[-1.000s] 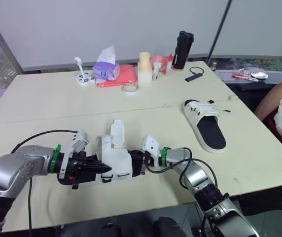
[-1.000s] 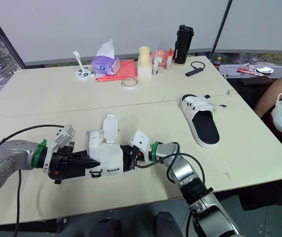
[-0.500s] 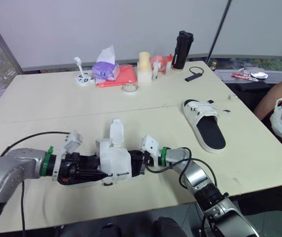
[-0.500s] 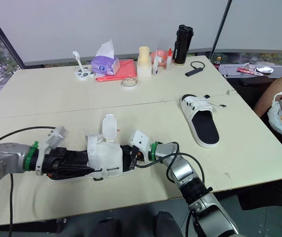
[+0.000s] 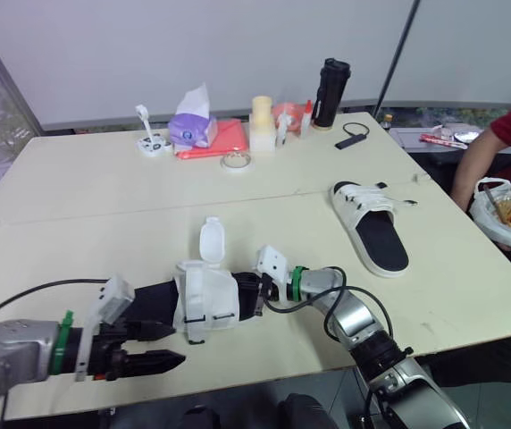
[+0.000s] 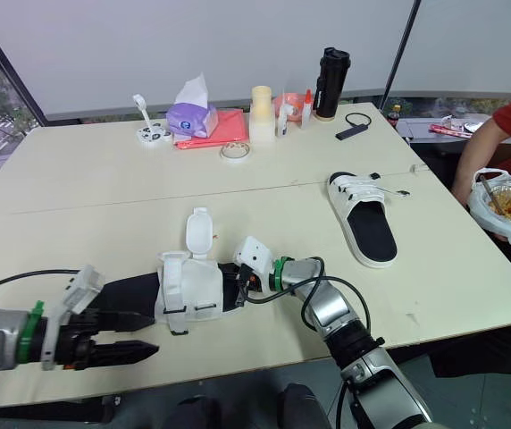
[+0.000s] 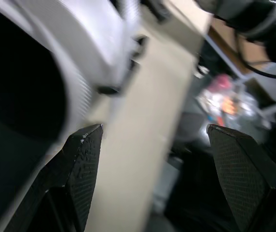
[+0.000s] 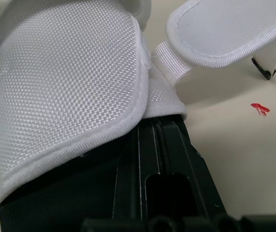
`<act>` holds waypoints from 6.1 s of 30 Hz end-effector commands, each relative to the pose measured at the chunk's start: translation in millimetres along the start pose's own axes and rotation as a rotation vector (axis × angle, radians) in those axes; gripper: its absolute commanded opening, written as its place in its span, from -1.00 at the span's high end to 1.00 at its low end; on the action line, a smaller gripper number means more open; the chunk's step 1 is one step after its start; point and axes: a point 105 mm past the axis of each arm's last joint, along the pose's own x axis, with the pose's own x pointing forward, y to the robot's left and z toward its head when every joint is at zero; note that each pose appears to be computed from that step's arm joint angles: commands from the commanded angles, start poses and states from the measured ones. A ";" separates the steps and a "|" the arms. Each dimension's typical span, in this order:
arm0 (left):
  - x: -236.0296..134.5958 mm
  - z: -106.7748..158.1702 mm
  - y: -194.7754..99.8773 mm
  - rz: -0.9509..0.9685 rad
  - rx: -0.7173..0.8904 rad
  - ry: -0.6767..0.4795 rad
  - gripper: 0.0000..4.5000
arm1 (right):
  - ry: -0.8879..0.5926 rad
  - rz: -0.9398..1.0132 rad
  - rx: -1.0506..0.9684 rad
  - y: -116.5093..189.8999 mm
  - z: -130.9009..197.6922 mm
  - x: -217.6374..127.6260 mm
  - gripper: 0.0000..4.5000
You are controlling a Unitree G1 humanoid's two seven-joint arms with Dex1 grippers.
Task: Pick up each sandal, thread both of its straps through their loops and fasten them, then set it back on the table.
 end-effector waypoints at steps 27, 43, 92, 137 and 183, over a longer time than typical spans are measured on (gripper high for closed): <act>26.6 -3.6 -10.5 -0.113 -0.062 -0.021 0.99 | 0.142 -0.020 0.076 8.8 -40.3 -4.9 1.00; 6.1 18.2 -68.1 -0.355 -0.133 -0.088 0.99 | 0.152 -0.020 0.071 6.3 -42.2 -4.7 1.00; -57.5 82.2 52.5 0.038 -0.249 -0.377 -0.72 | 0.184 -0.051 0.084 10.7 -54.7 -13.4 1.00; -20.6 68.6 68.6 0.145 -0.356 -0.614 0.97 | 0.189 -0.012 0.074 15.7 -53.9 -8.1 1.00; 30.0 118.9 89.2 -0.108 -0.029 -0.317 -0.23 | 0.196 -0.034 0.084 17.5 -57.5 -7.7 1.00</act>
